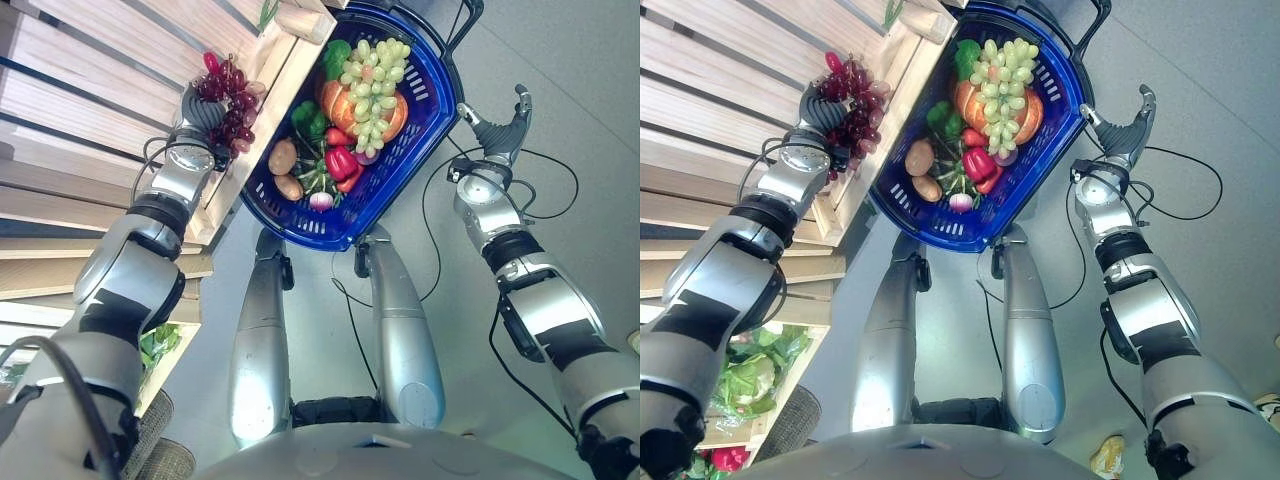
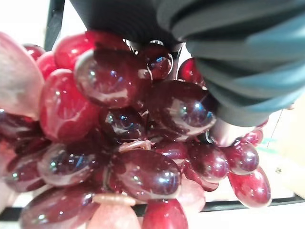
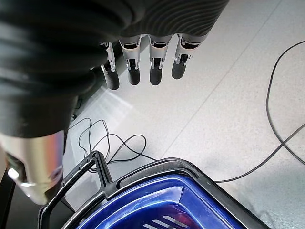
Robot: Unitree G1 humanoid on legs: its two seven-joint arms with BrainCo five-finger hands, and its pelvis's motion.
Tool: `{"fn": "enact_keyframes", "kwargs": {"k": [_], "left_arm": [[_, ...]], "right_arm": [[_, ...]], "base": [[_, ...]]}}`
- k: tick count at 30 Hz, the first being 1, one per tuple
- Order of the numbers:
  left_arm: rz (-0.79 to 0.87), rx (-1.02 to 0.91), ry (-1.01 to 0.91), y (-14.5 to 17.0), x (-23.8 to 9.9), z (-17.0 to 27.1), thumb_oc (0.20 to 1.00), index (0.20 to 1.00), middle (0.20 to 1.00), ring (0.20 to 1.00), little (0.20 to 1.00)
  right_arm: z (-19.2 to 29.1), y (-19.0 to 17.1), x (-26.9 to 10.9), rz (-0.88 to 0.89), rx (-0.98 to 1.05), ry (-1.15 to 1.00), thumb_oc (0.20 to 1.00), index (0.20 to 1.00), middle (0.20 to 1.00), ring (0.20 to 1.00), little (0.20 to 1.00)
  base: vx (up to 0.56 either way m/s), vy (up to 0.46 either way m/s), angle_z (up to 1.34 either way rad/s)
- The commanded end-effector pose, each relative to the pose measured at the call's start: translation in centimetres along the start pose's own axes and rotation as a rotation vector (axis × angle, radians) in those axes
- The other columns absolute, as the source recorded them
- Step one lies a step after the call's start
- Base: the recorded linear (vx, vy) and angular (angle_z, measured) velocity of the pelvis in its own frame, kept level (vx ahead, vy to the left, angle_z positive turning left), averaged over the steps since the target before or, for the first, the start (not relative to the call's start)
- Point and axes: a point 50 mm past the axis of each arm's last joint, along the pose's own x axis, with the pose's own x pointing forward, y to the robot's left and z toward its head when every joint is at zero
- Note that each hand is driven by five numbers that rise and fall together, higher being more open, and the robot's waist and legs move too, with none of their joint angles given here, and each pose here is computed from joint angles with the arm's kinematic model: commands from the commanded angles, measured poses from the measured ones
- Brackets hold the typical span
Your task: Pick up fruits and vegetables into the basket
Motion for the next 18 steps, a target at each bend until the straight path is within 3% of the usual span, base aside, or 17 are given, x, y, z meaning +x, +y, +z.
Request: {"fn": "enact_keyframes", "kwargs": {"k": [1,7,18], "left_arm": [[-0.177,-0.39,-0.033,-4.4,-1.4,-0.7,0.2,0.2,0.2,0.2,0.2],[-0.163,-0.808,-0.222,-1.8,-1.9,1.2,0.2,0.2,0.2,0.2,0.2],[-0.185,-1.13,-0.54,1.2,-3.2,3.8,0.2,0.2,0.2,0.2,0.2]], "right_arm": [[-0.6,-0.5,-0.4,-0.011,-0.001,-0.018,1.0,1.0,1.0,1.0,1.0],[-0.9,-1.4,-0.8,-0.01,0.004,-0.046,1.0,1.0,1.0,1.0,1.0],[1.8,-1.0,-1.5,0.063,0.016,-0.222,1.0,1.0,1.0,1.0,1.0]], "base": [[0.0,0.0,0.0],[0.0,0.0,0.0],[0.0,0.0,0.0]]}}
